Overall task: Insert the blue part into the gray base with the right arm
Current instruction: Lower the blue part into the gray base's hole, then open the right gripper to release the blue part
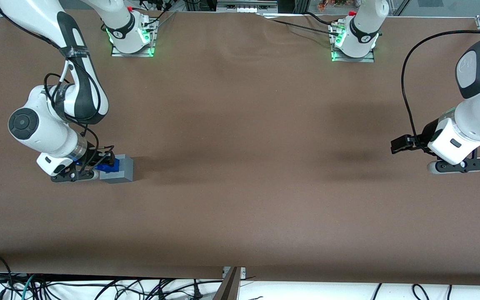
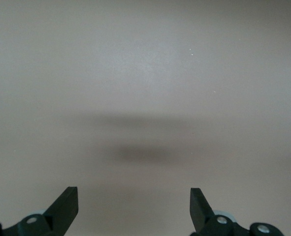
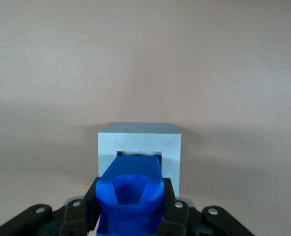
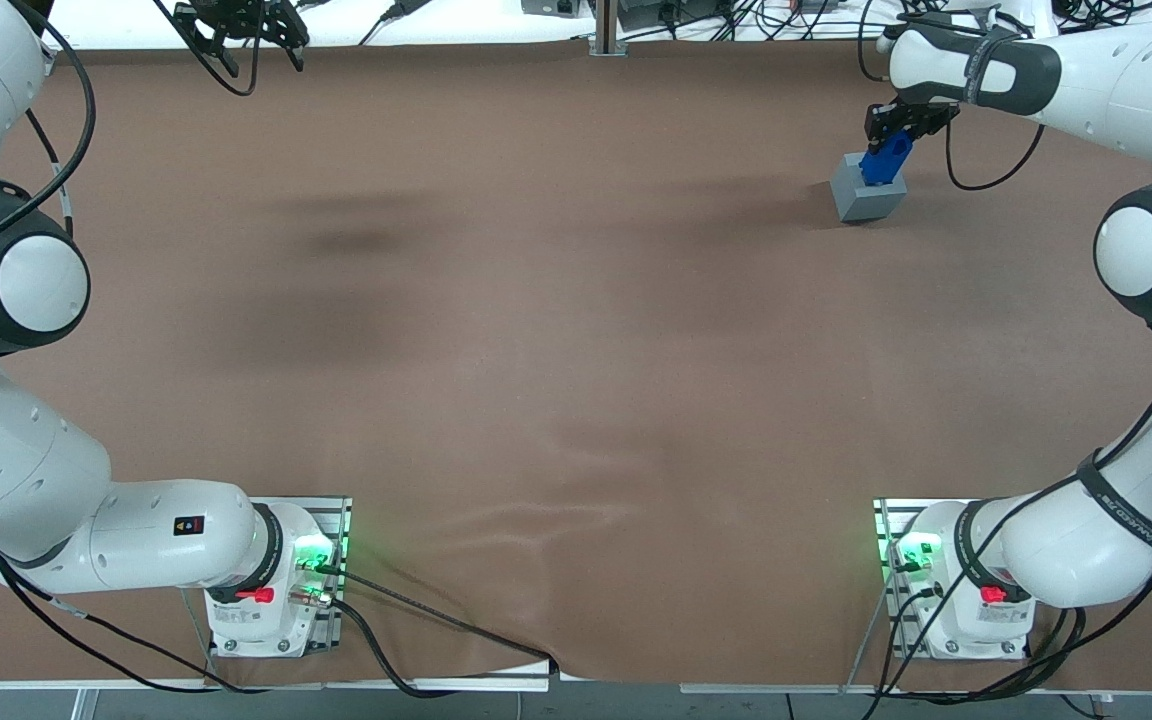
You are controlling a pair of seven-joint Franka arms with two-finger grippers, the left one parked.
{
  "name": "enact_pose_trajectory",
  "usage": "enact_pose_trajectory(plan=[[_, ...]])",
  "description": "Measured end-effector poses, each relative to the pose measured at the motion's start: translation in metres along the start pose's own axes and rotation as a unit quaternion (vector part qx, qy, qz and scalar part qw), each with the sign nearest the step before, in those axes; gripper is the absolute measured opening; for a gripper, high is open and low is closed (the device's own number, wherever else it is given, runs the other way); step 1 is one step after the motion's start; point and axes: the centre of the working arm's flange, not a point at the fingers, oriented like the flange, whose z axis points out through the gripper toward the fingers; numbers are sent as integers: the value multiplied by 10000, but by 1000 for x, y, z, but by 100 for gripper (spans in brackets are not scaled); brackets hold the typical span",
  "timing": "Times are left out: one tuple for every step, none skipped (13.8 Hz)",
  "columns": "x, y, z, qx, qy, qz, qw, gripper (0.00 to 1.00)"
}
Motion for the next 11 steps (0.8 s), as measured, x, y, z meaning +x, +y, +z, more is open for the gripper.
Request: enact_pose_trajectory(plan=[[0,0,1,-1,-7,1,10000,50],[0,0,2,-3,-16,2,10000,50],[0,0,3,-4,-22,2,10000,50],[0,0,4,-6,-22,3,10000,50],[0,0,4,-6,-22,4,10000,50],[0,1,4,-8,-22,5,10000,50],[0,1,5,-11,-16,7,10000,50],[0,1,6,-13,-10,8,10000,50],[0,1,6,-15,-9,9,10000,50],[1,1,7,-19,-2,9,10000,50],[1,2,9,-28,21,10,10000,50]])
